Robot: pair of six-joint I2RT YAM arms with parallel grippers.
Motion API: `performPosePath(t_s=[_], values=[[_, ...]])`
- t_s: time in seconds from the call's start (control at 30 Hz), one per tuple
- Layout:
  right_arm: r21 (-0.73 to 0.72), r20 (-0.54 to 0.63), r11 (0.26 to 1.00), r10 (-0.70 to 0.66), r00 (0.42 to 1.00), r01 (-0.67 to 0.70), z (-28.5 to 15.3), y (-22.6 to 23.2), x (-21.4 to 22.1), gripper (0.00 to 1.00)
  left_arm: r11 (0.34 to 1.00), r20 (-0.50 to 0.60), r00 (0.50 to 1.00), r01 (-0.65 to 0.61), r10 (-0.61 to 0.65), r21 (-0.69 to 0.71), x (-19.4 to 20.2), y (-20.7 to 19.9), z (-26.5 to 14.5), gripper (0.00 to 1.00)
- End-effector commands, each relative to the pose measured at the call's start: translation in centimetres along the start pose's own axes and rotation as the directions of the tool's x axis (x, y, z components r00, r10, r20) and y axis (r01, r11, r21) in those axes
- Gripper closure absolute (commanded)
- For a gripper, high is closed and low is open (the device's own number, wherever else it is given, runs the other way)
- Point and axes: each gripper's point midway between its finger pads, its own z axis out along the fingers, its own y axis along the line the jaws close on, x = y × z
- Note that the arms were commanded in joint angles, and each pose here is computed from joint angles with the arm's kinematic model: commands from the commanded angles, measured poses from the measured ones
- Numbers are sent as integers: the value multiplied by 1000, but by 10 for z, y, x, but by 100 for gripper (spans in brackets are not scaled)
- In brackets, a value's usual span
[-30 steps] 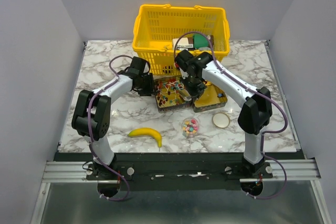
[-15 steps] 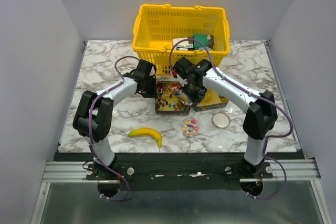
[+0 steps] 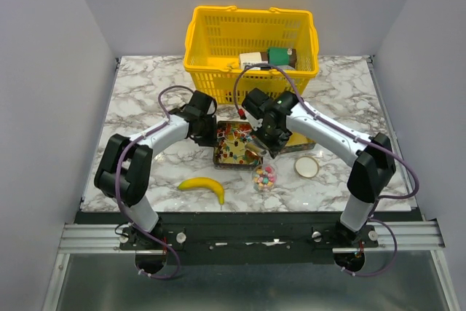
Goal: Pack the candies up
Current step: Adjust the storage box at the center of the board, then scoop the fake candies from the storage box.
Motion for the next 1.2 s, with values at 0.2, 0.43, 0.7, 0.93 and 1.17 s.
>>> performPosePath(t_s=[0.2, 0.43, 0.7, 0.93, 1.17], values=[[-49, -50, 984, -175, 983, 173, 3, 33, 11, 99, 998, 22, 999, 35, -34, -46, 6, 6, -22, 60], [-31, -99, 972, -234, 967, 232, 21, 30, 6, 99, 998, -33, 998, 42, -44, -45, 25, 12, -11, 78], [-64, -43, 950, -309, 950, 306, 24, 36, -22, 99, 998, -69, 997, 44, -46, -35, 35, 13, -4, 87], [-277, -21, 917, -305, 952, 287, 31, 77, -29, 99, 998, -57, 997, 42, -44, -37, 33, 13, -6, 100], [-377, -90, 921, -140, 986, 96, 50, 93, -33, 99, 997, -55, 997, 57, -60, -43, 37, 15, -5, 100]])
